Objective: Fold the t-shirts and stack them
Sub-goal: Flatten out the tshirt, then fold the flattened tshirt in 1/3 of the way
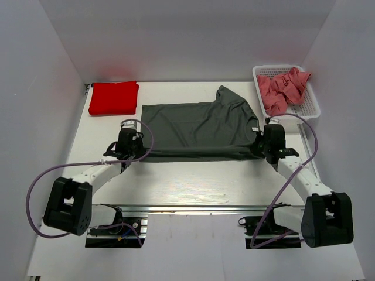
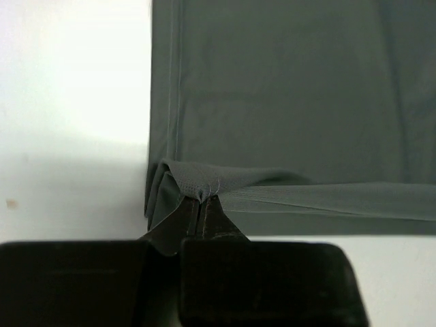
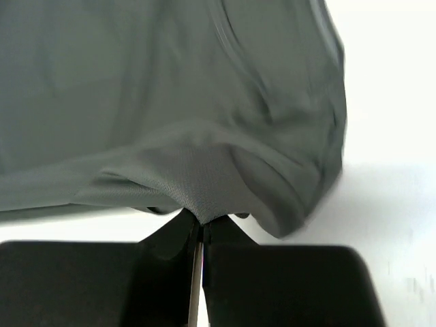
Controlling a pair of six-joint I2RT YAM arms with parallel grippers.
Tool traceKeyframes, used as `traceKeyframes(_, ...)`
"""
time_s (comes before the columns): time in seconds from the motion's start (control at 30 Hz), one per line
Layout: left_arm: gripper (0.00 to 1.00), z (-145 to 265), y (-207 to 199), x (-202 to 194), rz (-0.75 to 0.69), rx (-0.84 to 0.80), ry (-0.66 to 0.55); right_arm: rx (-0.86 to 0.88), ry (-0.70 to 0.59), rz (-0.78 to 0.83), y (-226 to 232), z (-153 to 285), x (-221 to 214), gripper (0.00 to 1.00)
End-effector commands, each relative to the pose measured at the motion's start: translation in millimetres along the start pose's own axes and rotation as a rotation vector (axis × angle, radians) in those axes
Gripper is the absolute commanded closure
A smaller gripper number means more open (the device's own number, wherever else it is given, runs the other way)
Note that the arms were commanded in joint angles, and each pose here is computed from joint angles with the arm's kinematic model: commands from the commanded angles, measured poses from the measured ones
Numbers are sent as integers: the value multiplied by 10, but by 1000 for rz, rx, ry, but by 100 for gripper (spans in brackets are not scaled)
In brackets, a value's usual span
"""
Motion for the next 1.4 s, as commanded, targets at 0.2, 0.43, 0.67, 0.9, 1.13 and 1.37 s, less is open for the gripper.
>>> traceKeyframes(0.2, 100, 514, -38, -235, 91, -86, 26, -218, 95, -125, -310, 486, -334, 100)
traceKeyframes(0.43, 100, 630, -58, -270, 91, -130, 32, -200, 66, -183, -277, 562, -322, 100)
traceKeyframes(0.67, 100, 527, -109, -20, 91, -124, 17, -184, 45, -199, -114, 409, -94, 100)
traceKeyframes(0.9, 100, 383, -120, 280, 120, -68, -3, -190, 6, -203, 92, 248, 251, 100)
traceKeyframes(1.13, 100, 101, -121, 622, 109, -6, 12, -278, 64, -176, 172, -45, 430, 100)
traceKeyframes(1.37, 100, -364, -144, 906, 105, 81, 48, -303, 116, -153, 343, -520, 697, 97)
Point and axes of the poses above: each gripper's point midway between its finger pads, its own z axis back along the fingers, its own y axis along the line the jaws close on, x = y × z, the point moved 9 cm from there along z, back along the fingers, and after that the axes turned 15 degrees about -z, right-handed, at the moved point
